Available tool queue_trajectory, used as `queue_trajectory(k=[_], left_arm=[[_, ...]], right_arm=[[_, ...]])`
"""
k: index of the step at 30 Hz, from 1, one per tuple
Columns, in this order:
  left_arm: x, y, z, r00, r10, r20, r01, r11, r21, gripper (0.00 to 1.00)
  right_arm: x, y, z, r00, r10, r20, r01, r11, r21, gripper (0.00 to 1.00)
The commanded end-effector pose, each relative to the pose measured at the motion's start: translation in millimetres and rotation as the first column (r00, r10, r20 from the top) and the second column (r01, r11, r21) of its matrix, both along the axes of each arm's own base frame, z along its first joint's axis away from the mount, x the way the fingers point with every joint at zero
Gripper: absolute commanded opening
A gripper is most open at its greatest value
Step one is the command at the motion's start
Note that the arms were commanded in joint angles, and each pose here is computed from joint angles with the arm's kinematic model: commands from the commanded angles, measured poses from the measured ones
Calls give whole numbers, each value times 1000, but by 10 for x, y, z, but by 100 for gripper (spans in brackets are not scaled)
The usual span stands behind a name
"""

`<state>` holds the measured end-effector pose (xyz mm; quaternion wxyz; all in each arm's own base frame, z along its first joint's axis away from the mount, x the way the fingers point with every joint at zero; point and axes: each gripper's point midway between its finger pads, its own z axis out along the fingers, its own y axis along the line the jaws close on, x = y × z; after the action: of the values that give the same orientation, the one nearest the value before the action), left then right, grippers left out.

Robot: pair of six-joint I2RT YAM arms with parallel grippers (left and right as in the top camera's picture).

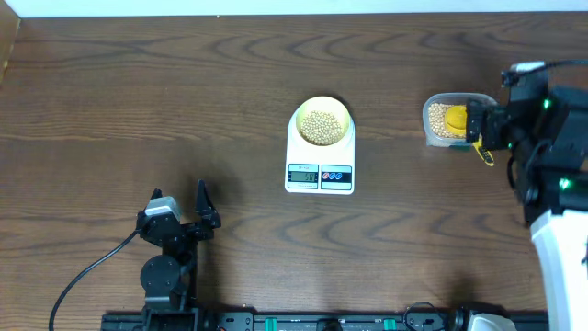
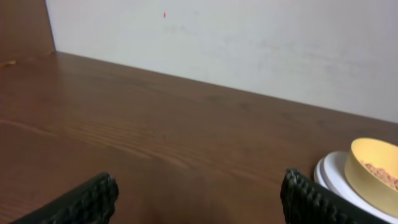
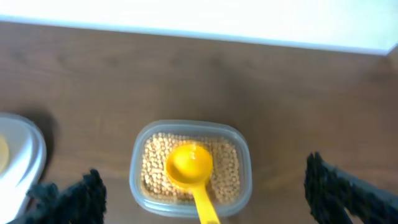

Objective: Scoop item into bowl and weigh 50g on scale

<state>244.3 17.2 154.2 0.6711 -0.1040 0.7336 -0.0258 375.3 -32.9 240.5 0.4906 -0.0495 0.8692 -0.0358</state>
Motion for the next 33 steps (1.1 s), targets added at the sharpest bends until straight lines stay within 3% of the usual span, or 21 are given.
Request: queue_trajectory(k=[1, 10, 33], left_arm=[[-16, 45, -168, 998, 23, -55, -22, 1000, 20, 86], [-16, 45, -168, 998, 23, -55, -22, 1000, 20, 86], [-16, 45, -168, 998, 23, -55, -22, 1000, 20, 86]], right_arm=[[-115, 86, -51, 998, 15, 62, -15, 1000, 8, 99], [-253, 158, -234, 974, 31, 225, -29, 1000, -10, 99], [-743, 259, -614, 906, 52, 421, -39, 998, -39, 99]])
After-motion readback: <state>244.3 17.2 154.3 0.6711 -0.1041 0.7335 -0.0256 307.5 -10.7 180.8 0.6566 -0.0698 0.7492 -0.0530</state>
